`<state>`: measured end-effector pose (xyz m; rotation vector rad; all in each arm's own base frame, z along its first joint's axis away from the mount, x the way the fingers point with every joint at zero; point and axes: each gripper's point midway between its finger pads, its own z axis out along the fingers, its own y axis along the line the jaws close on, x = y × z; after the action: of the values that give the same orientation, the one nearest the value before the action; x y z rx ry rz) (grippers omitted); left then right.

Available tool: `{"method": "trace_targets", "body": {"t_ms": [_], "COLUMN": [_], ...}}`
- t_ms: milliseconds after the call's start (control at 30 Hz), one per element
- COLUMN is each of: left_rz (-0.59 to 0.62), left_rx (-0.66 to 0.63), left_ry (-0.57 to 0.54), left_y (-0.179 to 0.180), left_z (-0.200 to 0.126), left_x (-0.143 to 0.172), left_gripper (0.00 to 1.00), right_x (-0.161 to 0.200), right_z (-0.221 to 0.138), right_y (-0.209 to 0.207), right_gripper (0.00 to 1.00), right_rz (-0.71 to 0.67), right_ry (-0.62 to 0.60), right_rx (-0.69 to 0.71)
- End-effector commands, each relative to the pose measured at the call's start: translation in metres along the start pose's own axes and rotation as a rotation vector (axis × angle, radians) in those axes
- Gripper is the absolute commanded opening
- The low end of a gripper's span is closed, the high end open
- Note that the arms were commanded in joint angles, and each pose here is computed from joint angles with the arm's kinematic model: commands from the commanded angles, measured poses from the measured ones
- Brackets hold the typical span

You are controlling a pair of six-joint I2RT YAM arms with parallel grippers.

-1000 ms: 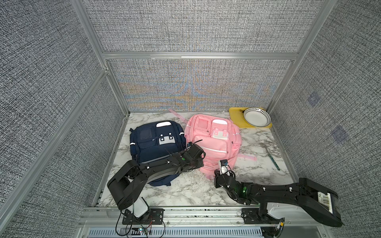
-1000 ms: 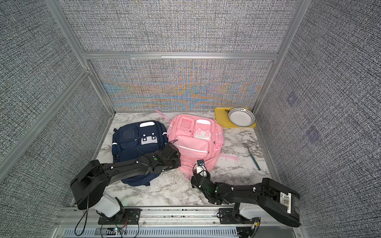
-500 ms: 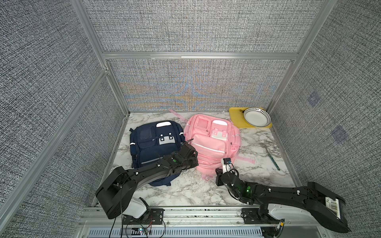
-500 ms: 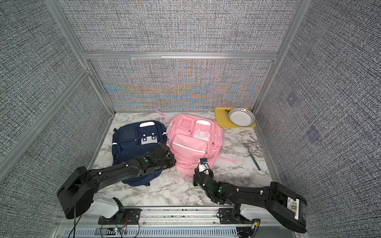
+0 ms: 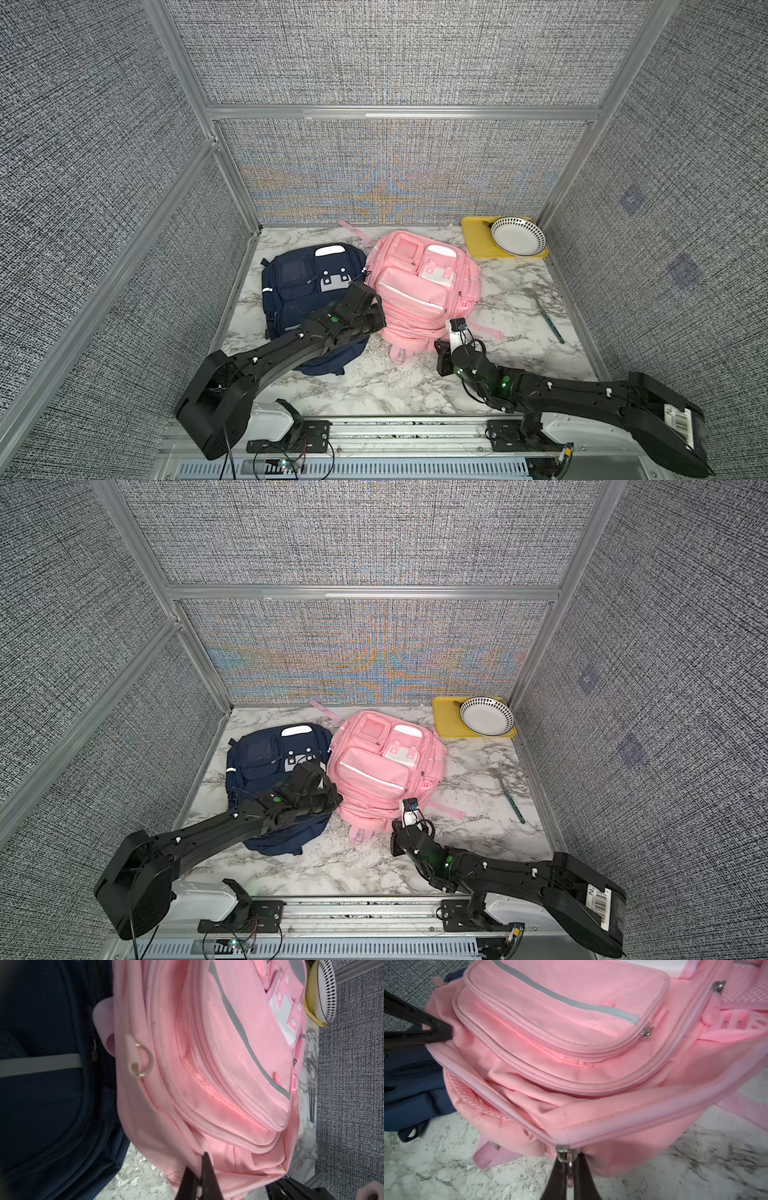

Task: Zip up the backpack
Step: Zip the zipper on the backpack.

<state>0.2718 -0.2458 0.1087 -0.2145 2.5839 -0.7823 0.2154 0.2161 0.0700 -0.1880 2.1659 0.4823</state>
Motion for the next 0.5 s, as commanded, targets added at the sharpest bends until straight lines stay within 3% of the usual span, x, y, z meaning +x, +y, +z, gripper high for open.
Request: {"method": "trace_targets", "body": {"t_ms": [0, 333, 467], "left_rz": [0.039, 0.055, 0.052], "left_rx": [-0.180, -0.167, -0.161], "left_ry": [-0.124, -0.053, -0.041], "left_y": [0.034, 0.028, 0.031], "left_z": [-0.001, 0.024, 0.019], "left_x": [-0.033, -0.032, -0.025], "left_gripper": [0.00, 0.01, 0.22], "right_x": [0.038, 0.029, 0.026], "right_z": [-0.003, 0.006, 0.011], "right_y": [-0.046, -0.030, -0.023], "right_gripper": [0.00, 0.00, 0.00], "right_rz": [-0.085, -0.079, -0.082], "right_ry": [0.121, 0.095, 0.085], "right_rx": [0.188, 0.148, 0.135]}}
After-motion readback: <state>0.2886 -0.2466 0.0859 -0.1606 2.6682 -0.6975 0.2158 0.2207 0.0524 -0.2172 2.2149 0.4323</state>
